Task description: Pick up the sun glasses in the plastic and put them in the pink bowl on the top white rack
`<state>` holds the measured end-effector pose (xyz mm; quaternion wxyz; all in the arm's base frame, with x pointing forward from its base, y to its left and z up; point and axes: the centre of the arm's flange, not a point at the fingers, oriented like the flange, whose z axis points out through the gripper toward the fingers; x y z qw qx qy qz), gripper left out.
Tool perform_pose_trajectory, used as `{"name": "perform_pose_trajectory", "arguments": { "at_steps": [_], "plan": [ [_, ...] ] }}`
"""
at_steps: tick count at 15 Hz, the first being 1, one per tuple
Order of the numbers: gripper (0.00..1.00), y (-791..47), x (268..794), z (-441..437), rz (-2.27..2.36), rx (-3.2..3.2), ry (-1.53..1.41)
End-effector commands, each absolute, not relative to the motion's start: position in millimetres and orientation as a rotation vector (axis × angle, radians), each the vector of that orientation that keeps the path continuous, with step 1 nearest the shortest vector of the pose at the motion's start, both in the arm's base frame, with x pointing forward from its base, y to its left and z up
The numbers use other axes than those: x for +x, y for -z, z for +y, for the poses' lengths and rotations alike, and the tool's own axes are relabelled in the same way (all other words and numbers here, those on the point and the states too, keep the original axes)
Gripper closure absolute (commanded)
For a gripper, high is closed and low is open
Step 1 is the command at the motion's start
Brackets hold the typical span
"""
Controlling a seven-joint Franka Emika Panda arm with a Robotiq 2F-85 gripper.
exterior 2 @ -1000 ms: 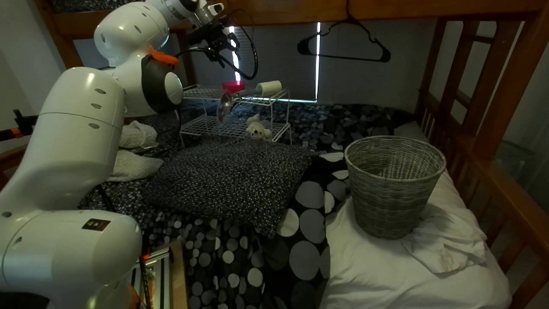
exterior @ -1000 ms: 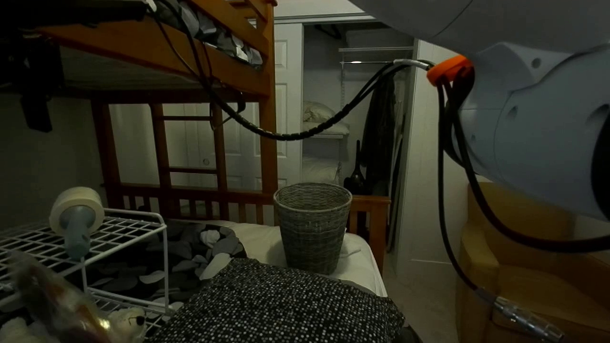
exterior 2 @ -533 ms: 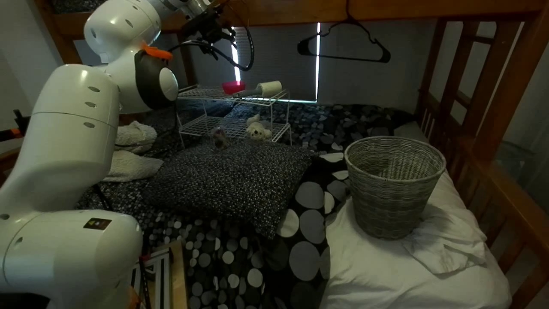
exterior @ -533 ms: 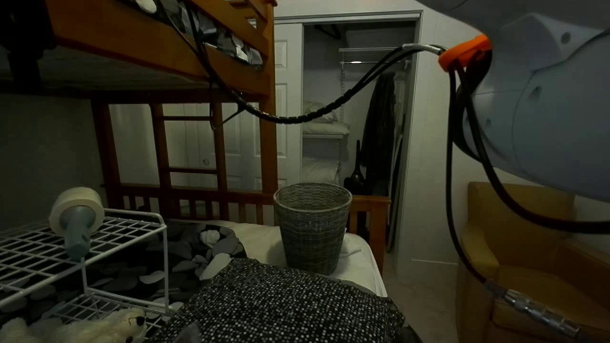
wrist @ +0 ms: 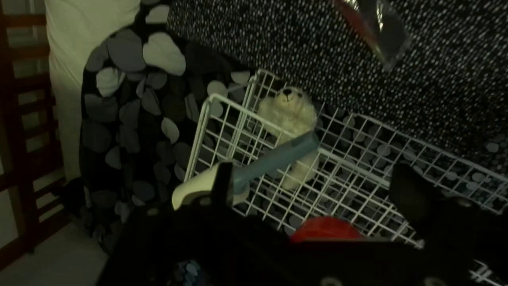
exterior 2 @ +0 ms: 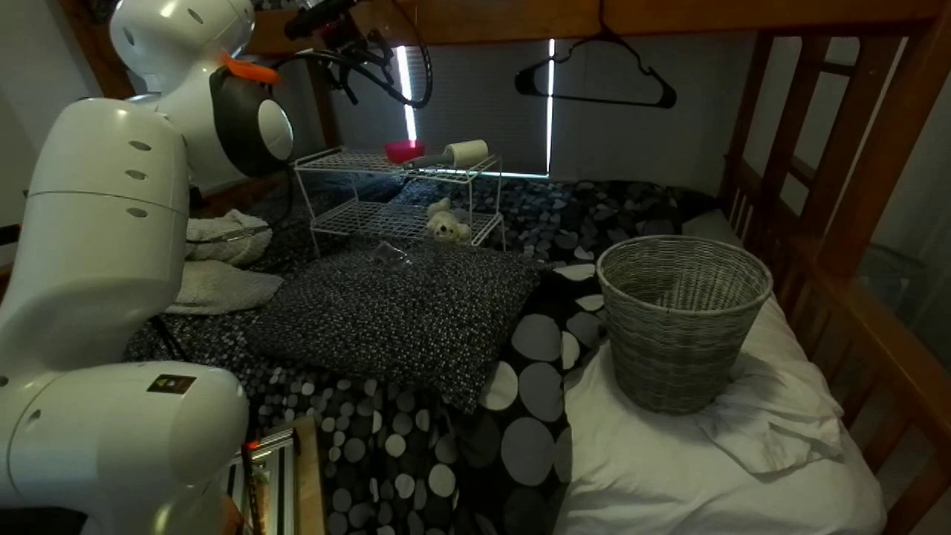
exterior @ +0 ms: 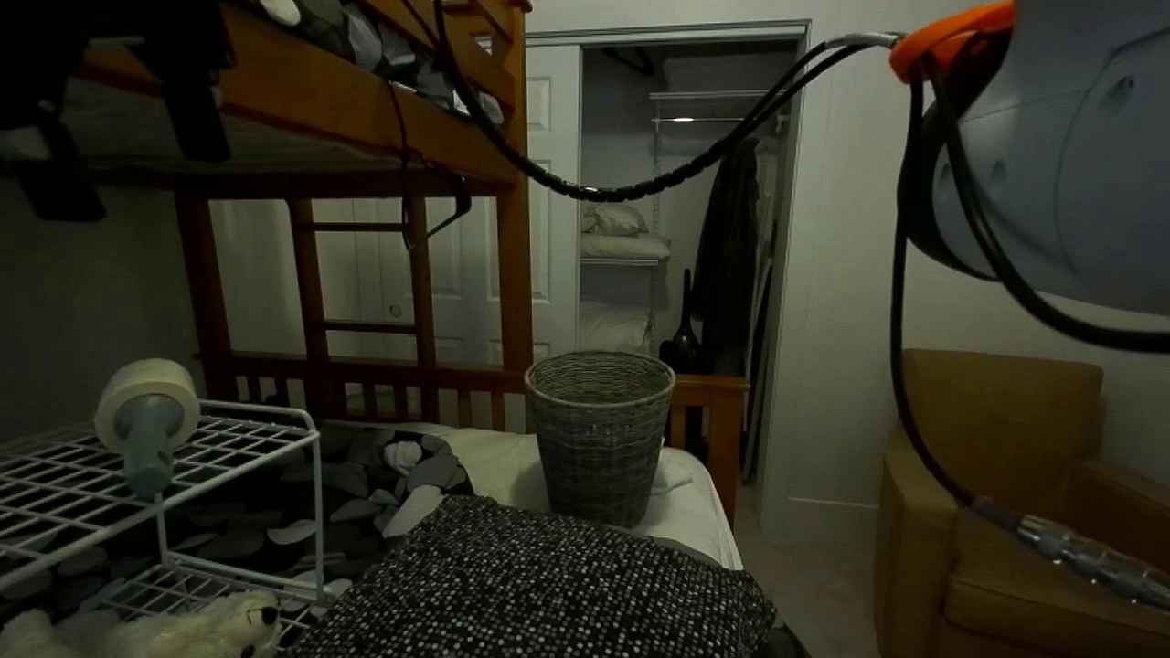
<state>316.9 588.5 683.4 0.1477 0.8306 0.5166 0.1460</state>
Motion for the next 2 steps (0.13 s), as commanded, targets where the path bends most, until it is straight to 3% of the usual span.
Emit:
{"name": "perform_pose_trajectory", "arguments": {
  "at_steps": [1, 2],
  "plan": [
    [0.0, -663, 270, 527, 1.358, 2.383, -0.45],
    [0.0, -693, 309, 581, 1.43, 2.391, -0.418]
  ]
}}
